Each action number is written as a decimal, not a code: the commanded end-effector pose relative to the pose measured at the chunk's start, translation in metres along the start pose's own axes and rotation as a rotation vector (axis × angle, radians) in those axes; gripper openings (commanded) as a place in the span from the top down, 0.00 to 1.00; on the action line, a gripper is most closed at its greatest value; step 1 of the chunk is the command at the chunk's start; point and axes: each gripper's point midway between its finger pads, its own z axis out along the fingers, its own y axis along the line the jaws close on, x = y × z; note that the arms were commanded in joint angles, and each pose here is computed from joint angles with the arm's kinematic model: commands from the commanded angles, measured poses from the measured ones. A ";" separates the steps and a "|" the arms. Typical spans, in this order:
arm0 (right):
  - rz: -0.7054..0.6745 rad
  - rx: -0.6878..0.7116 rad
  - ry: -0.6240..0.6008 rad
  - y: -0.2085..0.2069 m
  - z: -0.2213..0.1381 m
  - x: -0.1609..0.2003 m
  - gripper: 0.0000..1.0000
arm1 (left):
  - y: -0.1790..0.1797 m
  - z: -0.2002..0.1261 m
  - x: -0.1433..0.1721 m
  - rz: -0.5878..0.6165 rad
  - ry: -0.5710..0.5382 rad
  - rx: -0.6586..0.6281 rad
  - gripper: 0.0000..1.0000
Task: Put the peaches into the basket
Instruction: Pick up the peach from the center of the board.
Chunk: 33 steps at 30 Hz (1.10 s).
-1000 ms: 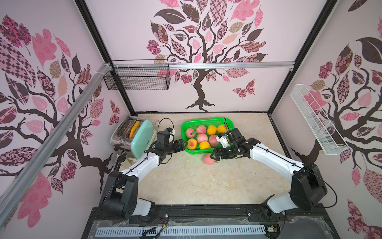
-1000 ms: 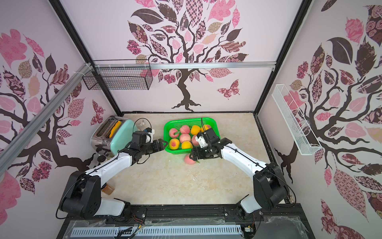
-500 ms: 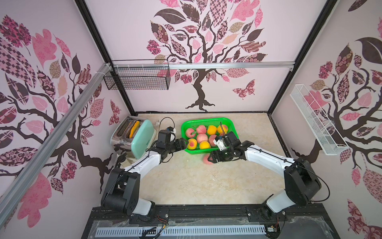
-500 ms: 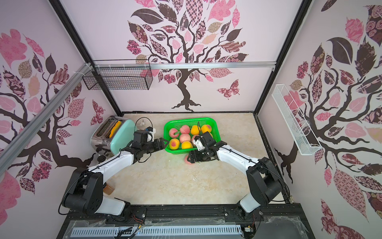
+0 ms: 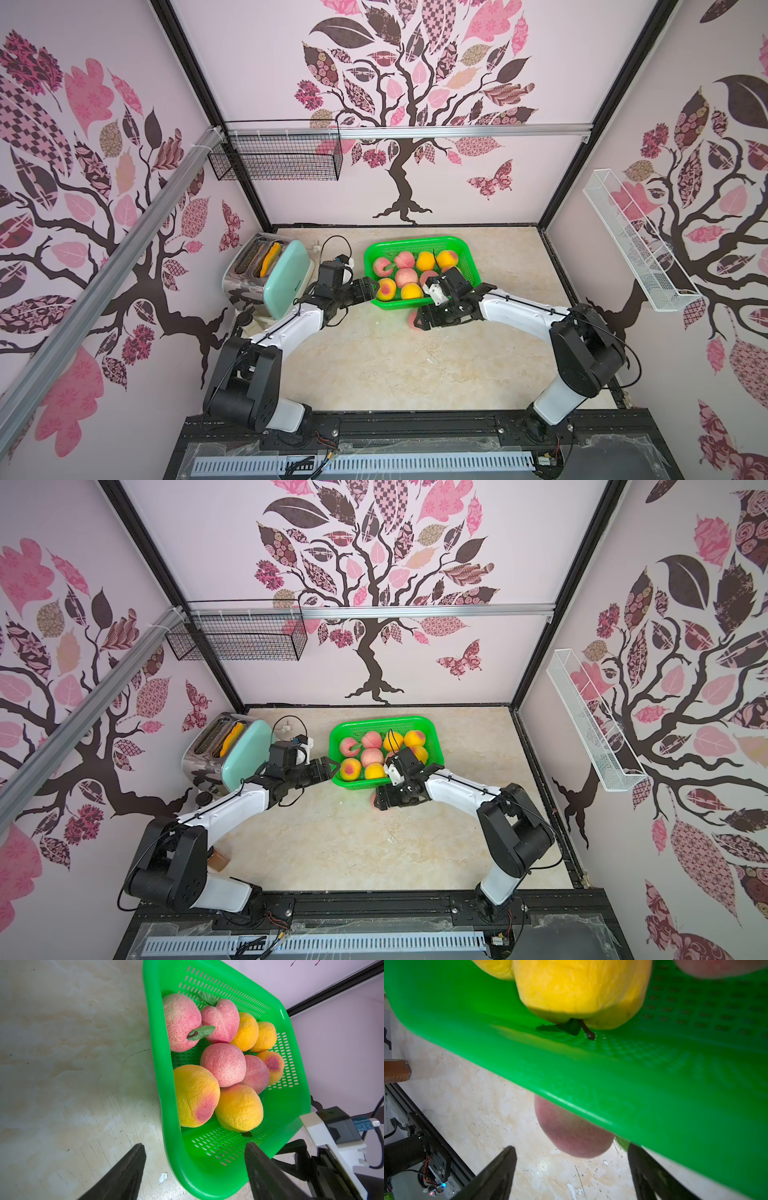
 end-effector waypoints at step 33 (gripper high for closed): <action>-0.034 0.051 -0.019 0.001 0.016 -0.020 0.20 | -0.004 0.000 -0.005 0.016 -0.014 0.008 0.21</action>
